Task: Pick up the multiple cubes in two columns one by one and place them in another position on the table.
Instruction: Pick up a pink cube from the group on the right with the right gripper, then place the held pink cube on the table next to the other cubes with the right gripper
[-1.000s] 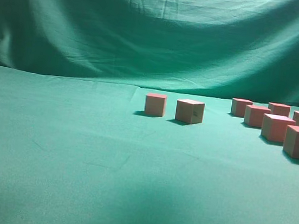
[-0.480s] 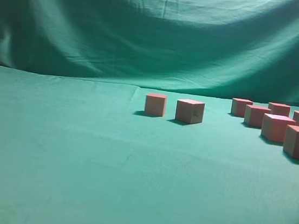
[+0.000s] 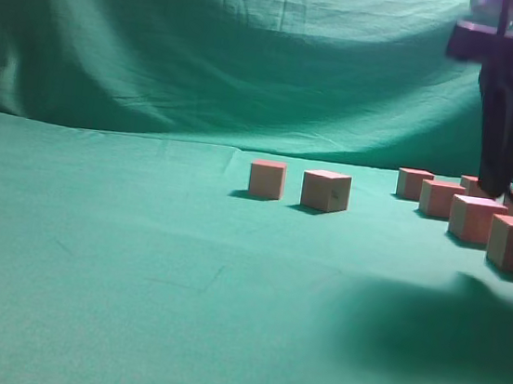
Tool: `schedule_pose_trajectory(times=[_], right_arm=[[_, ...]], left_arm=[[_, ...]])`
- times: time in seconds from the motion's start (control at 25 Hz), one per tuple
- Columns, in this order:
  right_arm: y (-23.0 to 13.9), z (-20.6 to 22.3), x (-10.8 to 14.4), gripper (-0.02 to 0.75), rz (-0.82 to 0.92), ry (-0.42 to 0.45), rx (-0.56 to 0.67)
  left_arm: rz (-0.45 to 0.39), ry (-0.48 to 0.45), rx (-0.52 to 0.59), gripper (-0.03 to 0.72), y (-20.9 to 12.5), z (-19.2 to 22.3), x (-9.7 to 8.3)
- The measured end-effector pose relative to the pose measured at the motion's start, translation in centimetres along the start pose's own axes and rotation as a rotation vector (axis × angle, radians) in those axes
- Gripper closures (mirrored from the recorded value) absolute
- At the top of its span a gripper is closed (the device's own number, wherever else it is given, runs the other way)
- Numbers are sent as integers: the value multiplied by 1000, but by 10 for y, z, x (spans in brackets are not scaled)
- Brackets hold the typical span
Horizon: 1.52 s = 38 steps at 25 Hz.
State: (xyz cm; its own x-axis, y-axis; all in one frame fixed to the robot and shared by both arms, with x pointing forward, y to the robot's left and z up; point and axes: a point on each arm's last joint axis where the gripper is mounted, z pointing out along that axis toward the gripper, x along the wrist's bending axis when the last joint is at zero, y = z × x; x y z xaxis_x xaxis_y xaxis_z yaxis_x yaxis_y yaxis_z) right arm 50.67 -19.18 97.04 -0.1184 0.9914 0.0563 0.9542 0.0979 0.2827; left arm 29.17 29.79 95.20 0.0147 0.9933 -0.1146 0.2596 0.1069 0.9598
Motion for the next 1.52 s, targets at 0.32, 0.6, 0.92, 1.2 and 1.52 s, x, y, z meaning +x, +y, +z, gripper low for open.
schedule_pose_trajectory(times=[0.32,0.6,0.92,1.2,1.52], right_arm=[[3,28,-4,286,-43,-65,26],[4,36,-3,465,-31,-64,28],[14,17,14,479,-75,-39,112],[59,-54,92,479,-209,94,-65],[104,-36,176,479,-292,119,-20]], left_arm=[[0,0,0,688,0,0,0],[0,0,0,688,0,0,0],[0,0,0,688,0,0,0],[0,0,0,688,0,0,0],[0,0,0,688,0,0,0]])
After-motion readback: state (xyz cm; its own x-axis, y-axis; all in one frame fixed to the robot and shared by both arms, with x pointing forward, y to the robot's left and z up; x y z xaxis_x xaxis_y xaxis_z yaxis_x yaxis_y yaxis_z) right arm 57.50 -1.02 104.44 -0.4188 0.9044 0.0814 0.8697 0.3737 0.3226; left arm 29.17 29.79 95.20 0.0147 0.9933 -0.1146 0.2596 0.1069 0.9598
